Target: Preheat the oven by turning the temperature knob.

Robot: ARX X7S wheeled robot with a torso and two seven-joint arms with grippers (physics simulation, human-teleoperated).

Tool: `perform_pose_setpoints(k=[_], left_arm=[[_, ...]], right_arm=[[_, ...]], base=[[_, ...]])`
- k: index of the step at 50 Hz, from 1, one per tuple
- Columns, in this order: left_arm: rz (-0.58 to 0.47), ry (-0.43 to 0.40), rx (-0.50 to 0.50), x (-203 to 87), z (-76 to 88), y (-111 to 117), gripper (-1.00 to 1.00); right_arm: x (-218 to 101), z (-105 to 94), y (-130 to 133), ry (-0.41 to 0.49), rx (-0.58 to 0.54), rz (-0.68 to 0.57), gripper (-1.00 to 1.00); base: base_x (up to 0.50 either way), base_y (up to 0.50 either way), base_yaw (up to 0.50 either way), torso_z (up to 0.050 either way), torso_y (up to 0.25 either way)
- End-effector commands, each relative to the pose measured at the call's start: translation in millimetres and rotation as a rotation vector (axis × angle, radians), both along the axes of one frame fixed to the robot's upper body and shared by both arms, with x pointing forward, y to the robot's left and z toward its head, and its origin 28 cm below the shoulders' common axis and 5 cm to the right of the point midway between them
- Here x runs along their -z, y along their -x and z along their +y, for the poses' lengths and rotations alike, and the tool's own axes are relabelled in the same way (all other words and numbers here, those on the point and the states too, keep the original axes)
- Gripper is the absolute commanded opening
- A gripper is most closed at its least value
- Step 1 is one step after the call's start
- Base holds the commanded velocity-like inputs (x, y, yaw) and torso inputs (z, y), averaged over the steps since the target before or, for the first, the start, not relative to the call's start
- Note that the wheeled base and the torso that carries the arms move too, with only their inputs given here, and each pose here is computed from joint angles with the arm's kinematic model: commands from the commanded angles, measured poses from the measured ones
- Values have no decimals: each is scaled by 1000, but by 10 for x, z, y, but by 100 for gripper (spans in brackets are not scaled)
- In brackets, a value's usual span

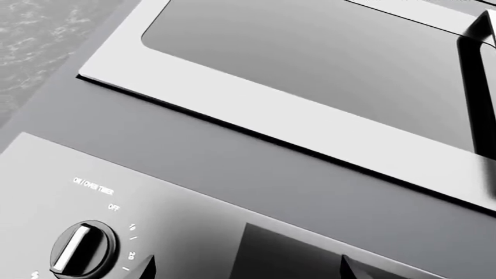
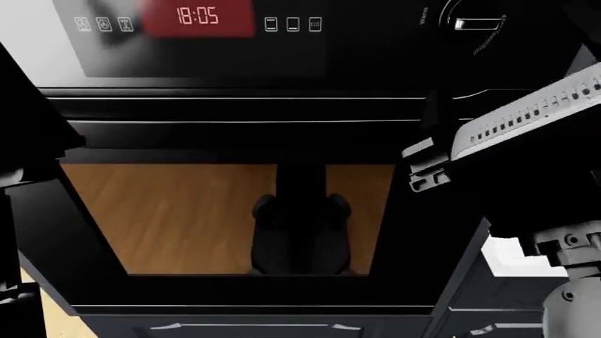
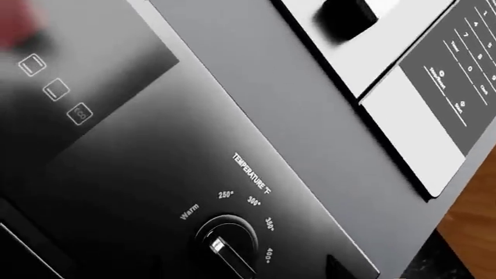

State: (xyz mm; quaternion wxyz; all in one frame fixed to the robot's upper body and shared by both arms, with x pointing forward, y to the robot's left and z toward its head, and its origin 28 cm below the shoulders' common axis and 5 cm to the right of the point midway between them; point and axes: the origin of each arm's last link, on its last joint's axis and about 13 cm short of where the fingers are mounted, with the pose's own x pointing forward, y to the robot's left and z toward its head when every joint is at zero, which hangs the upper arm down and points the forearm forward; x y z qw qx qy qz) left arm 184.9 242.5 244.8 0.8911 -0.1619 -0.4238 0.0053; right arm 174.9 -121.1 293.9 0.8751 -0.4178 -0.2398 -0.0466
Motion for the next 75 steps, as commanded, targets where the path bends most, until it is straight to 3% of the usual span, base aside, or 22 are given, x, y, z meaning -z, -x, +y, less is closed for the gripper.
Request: perform_pose_setpoints(k=[1,5,21,34,40,50,75], left_arm=[[0,6,-1,-18,8,4,100],[0,8,-4,-18,15,-1,100],[4,3,-12,2,7,-10,100],[8,-1,-11,20,-2,-14,100],[10,-1,-10,22,1,-16,100],[12,0,-7,19,-6,-19,100],[15,-8,-4,43,-10,-15,100]], right_arm=[[-263,9,-15,186,46,14,100],[-228,-31,9,243,78,46,100],[-1,-126,92,272,109,139,100],[-162,-134,65,325,140,118,100],[-154,-122,-7,498,227,94,100],[-147,-118,-68,601,281,101,100],[-229,-112,-210,609,295,119,100]], base=[[0,0,0,10,0],[0,0,0,10,0],[0,0,0,9,0],[0,0,0,8,0],[0,0,0,8,0],[0,0,0,8,0],[0,0,0,8,0]])
